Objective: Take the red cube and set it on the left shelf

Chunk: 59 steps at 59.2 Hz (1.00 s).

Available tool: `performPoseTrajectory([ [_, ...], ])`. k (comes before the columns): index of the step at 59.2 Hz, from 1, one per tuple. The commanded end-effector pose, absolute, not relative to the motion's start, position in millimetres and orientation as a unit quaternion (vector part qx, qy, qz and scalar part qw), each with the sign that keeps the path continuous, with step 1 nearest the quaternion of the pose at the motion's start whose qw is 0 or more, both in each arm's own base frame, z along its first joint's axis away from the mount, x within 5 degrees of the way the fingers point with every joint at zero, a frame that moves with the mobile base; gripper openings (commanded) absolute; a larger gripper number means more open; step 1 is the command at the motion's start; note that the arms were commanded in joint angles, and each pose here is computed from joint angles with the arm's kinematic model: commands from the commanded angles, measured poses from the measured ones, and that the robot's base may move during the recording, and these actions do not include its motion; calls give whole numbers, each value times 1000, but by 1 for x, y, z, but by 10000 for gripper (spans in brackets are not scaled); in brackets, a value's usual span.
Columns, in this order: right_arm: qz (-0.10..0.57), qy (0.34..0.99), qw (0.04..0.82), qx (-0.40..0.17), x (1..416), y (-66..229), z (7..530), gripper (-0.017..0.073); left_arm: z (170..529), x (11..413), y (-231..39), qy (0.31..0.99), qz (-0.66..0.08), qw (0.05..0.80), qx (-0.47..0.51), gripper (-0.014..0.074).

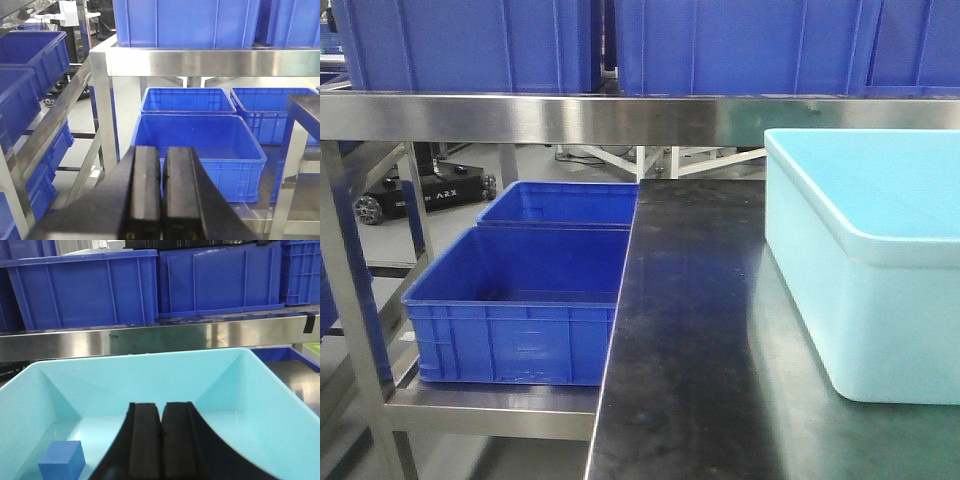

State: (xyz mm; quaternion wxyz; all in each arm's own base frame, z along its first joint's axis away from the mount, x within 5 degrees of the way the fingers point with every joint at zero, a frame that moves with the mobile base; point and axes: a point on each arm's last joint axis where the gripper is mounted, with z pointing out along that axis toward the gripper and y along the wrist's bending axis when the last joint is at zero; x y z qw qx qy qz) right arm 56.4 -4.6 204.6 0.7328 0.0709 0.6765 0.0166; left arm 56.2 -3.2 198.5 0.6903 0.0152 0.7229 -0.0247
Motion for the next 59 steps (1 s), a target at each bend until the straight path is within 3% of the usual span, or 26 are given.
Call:
performPoseTrajectory([
  [1, 8, 629, 774, 63, 52, -5, 219, 50, 200, 56, -3, 695, -29, 719, 15, 101],
  [59, 8, 627, 776, 63, 52, -5, 220, 50, 200, 56, -3, 695, -29, 719, 15, 101],
])
